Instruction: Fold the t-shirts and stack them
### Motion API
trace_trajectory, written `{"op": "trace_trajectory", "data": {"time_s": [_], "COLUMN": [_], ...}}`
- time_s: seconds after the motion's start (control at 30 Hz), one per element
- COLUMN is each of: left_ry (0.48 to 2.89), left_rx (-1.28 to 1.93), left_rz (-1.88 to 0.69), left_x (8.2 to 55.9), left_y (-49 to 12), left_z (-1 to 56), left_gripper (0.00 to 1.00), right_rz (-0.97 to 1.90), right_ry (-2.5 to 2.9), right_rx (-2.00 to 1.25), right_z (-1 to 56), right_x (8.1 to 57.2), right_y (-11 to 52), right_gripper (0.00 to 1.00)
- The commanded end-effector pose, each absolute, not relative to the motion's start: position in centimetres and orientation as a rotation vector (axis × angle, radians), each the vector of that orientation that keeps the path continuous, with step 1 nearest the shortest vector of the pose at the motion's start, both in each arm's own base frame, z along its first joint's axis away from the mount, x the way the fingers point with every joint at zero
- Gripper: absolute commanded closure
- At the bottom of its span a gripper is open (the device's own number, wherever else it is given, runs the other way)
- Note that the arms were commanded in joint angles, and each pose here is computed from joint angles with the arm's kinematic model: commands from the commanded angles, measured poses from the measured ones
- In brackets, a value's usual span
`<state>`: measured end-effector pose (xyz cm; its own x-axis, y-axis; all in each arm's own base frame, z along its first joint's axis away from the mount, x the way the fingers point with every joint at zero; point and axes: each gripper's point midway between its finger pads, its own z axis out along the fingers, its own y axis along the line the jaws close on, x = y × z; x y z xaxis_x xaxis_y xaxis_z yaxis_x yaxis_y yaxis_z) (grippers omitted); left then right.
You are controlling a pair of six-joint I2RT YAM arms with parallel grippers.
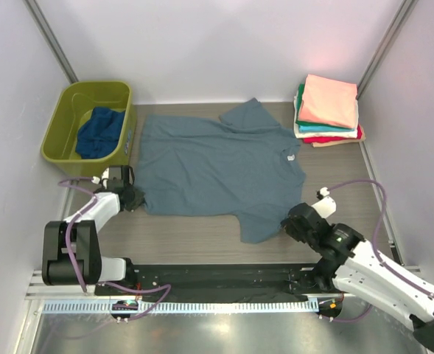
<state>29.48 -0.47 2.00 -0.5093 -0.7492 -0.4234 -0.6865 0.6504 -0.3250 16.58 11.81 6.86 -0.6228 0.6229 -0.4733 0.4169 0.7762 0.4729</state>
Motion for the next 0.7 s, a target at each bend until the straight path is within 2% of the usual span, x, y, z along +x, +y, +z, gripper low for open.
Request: {"op": "trace_trajectory", "data": {"time_s": [0.0,0.3,0.47,0.67], "left_ry": [2.388,2.36,2.363,2.347], "left_rx": [-1.107,-1.025,-1.001,-1.032], "left_rz": [-0.256,-0.301,-0.27,-0.261], "left_x": [27.8,27.6,30.0,34.3], "left_y": [-2.3,-3.2,-2.9,-2.6], "left_z": [2.6,8.2,11.4,12.9], "left_gripper": [1.0,1.0,1.0,1.0], "right_rz": [0.278,0.26,0.169,0.249], "right_ry": [2.227,2.154,2.171,2.161], "right_rx": [0.817,0.734,0.574,0.56], "right_z": [9.6,13.8,16.8,19.3], "right_x": [16.4,18.8,23.2,30.1], "right_y": [8.0,8.7,10.7,11.1], "right_gripper": [0.99,0.99,0.99,0.99]}}
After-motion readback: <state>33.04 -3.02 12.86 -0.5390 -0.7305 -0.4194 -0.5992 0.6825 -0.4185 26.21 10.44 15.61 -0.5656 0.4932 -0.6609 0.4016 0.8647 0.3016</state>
